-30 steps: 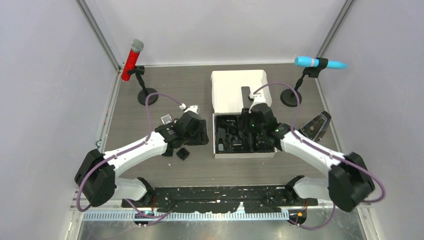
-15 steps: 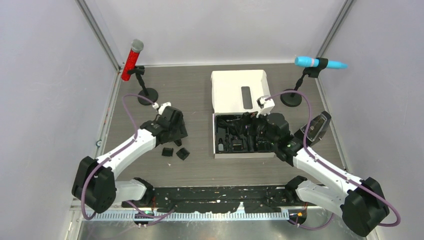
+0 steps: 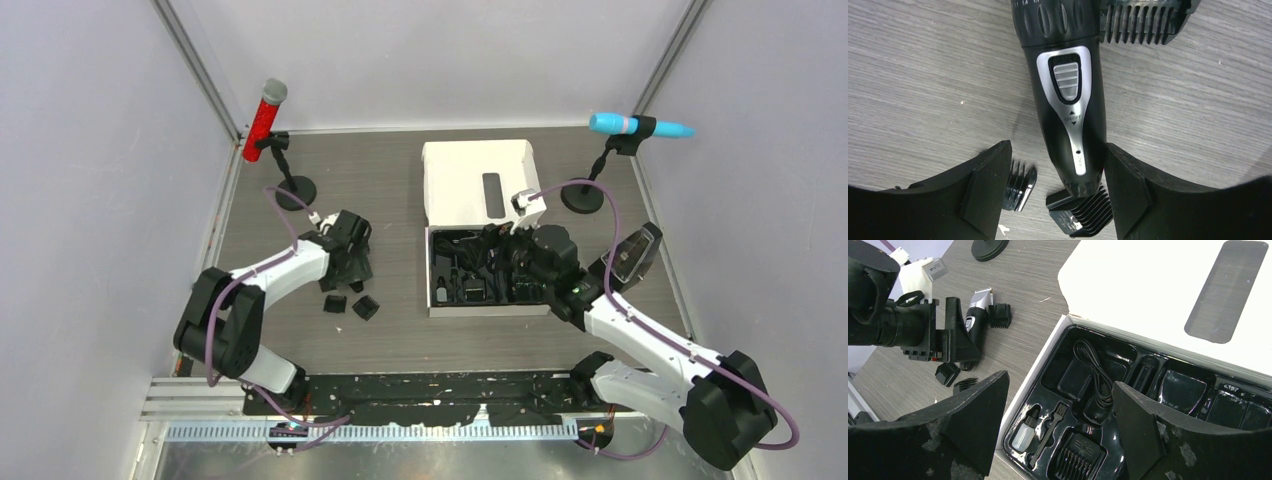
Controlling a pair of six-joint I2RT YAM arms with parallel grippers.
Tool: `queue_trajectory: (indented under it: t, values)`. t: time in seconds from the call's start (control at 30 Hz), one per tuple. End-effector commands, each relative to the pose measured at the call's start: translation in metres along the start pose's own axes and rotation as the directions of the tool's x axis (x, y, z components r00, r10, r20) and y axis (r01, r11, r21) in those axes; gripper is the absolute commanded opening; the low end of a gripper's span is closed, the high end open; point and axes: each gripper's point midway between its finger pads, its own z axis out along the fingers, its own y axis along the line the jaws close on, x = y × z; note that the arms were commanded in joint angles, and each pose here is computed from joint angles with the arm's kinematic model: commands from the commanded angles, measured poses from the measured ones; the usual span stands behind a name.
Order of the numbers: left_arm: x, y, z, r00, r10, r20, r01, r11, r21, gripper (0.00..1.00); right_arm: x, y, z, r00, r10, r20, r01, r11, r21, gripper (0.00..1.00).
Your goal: Sort the hair-cutting tools
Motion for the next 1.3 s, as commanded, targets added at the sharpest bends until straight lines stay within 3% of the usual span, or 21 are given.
queue_trajectory:
  t: [0.0, 0.33, 0.7, 0.97, 1.27]
  values:
    - [-0.02, -0.011, 0.003, 0.999, -0.037, 0.032, 0.037, 0.999, 0.011, 0.69, -0.009, 0.008, 0.003, 0.999, -0.004, 0.036, 0.005, 0.999, -0.038, 0.86]
    - [-0.018, -0.014, 0.019, 0.998, -0.064, -0.021, 0.065, 0.998, 0.021, 0.63, -0.006, 0.008, 0.006, 1.0, -0.006, 0.025, 0.007, 0.999, -0.044, 0.86]
    - [-0.027, -0.003, 0.005, 0.997, -0.067, 0.034, 0.066, 0.997, 0.038, 0.28, -0.003, 0.012, 0.008, 1.0, -0.006, 0.009, 0.006, 0.998, -0.067, 0.86]
    - [-0.05, 0.0, -0.03, 0.98, -0.053, 0.191, 0.032, 0.993, 0.113, 0.2, -0.008, 0.021, 0.007, 1.0, -0.002, 0.005, 0.002, 0.995, -0.101, 0.86]
    - [-0.059, -0.03, -0.09, 0.898, 0.094, 0.429, -0.189, 0.964, 0.185, 0.17, -0.018, 0.052, 0.007, 0.999, 0.039, 0.001, -0.038, 0.982, -0.184, 0.86]
